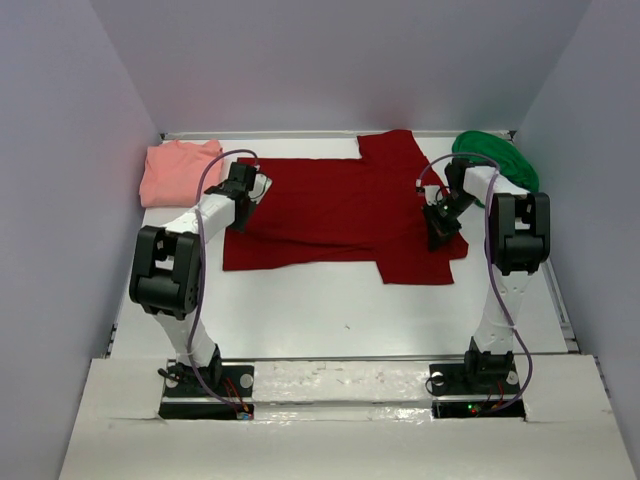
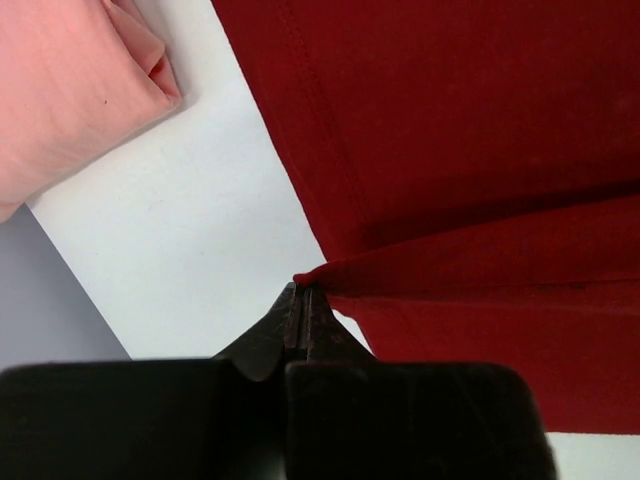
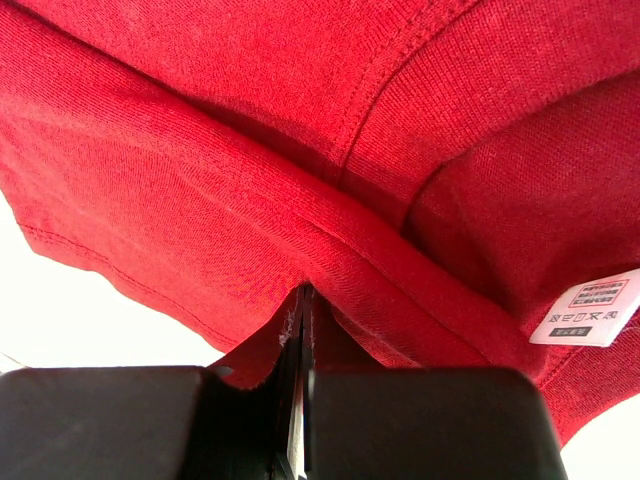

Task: Fold and stack the t-shirts
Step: Fold the flattened tshirt in 1/3 of the way

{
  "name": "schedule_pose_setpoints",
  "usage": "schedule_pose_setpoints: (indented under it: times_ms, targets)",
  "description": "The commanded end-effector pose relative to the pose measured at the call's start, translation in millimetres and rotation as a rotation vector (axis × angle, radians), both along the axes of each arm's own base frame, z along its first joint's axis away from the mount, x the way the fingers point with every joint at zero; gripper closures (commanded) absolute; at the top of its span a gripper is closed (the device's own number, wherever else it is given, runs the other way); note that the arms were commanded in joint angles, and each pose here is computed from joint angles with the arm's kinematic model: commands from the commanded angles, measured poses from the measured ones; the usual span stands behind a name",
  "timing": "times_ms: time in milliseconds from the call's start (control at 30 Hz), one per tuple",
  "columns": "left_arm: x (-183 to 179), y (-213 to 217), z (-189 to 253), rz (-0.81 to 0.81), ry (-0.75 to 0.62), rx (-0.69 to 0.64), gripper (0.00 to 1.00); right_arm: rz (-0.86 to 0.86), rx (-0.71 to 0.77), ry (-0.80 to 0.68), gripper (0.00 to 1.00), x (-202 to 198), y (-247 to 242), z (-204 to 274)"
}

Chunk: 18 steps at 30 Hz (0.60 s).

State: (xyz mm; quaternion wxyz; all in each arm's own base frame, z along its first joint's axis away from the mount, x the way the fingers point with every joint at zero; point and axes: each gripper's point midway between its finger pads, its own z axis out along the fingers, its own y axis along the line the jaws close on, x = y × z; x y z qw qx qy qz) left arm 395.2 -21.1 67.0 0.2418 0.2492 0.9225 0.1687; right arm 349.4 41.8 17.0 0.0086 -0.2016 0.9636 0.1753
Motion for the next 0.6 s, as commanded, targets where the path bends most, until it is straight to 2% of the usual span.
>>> schedule_pose_setpoints:
  times_ms: [0, 367, 567]
  targets:
    - [22.0, 0.2, 20.3, 0.002, -0.080, 0.039, 1.00, 0.025, -0.111, -0.022, 1.00, 8.6, -19.9, -30.8]
    - [27.3, 1.2, 12.4, -0.007, -0.086, 0.112, 1.00, 0.012, -0.181, -0.024, 1.00, 14.3, -31.4, -39.5]
    - [27.4, 8.9, 5.5, -0.004, -0.082, 0.205, 1.00, 0.012, -0.208, -0.014, 1.00, 12.7, -36.2, -43.6]
